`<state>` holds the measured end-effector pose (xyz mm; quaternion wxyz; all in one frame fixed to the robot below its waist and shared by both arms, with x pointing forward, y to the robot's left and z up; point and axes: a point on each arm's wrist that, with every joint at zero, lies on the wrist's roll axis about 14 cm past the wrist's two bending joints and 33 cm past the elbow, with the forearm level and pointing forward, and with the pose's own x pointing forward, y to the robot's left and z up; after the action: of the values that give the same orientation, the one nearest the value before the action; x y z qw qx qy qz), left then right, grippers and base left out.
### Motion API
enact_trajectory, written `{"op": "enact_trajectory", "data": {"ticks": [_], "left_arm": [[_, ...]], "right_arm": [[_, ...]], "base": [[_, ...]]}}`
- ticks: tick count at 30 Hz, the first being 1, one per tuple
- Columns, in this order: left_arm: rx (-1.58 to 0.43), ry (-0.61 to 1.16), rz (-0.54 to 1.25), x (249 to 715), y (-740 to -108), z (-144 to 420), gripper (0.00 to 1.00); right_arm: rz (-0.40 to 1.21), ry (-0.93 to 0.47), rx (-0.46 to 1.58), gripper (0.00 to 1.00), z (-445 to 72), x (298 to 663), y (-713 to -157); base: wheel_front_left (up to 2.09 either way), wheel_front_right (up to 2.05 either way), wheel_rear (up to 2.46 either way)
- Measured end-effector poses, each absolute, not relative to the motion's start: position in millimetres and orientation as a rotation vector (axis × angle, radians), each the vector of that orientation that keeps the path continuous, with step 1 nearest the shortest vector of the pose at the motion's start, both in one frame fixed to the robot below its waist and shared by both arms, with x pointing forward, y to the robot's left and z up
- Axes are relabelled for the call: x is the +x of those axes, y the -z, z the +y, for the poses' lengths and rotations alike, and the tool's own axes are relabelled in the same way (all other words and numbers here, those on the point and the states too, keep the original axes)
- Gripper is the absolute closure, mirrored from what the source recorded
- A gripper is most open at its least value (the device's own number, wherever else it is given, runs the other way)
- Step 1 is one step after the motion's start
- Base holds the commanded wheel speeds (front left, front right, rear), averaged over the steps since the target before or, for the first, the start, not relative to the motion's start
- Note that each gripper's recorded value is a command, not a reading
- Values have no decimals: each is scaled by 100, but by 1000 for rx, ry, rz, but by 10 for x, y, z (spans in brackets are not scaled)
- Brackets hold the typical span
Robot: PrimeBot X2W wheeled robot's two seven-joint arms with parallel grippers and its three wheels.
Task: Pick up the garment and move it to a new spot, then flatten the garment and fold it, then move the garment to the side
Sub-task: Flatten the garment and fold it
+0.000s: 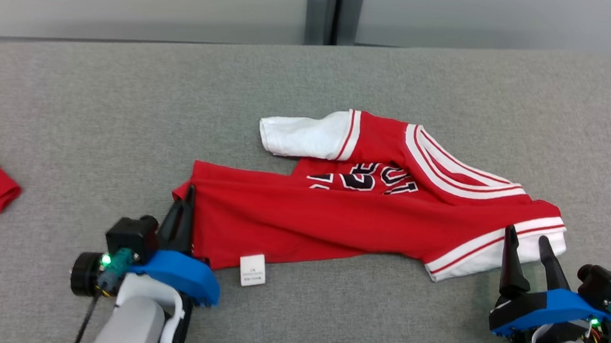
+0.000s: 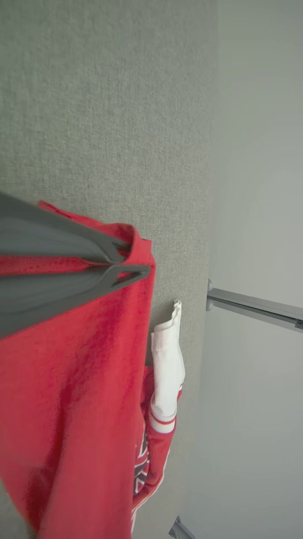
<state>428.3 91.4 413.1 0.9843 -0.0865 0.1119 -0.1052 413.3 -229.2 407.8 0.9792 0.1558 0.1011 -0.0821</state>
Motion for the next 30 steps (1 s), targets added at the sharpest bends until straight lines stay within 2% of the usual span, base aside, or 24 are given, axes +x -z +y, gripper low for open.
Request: {"op": "enact_trajectory", "data": {"ticks": [2,4,5,6,7,12,16,30], "left_arm": [[-172,193,239,4392,-4074,945,100],[-165,178,246,4485,-4044,977,84],[-165,168,248,4515,-4035,1000,61],[-157,157,253,4534,-4019,1023,11],[-155,148,270,4527,-3971,1049,0],[-184,90,236,4546,-4092,1212,0],[-209,44,210,4393,-4168,1355,0],[-302,190,356,3735,-3833,871,0]], "right_arm": [[206,176,311,0,-2333,4135,-4060],[200,185,306,0,-2371,4158,-4072],[199,187,304,0,-2382,4161,-4072],[201,189,302,0,-2388,4160,-4065],[201,189,301,0,-2389,4159,-4064],[182,181,306,0,-2364,4186,-4131],[165,160,310,0,-2295,4208,-4200],[168,142,306,0,-2238,4111,-4222]], "base": [[0,0,0],[0,0,0],[0,0,0],[0,0,0],[0,0,0],[0,0,0],[0,0,0],[0,0,0]]}}
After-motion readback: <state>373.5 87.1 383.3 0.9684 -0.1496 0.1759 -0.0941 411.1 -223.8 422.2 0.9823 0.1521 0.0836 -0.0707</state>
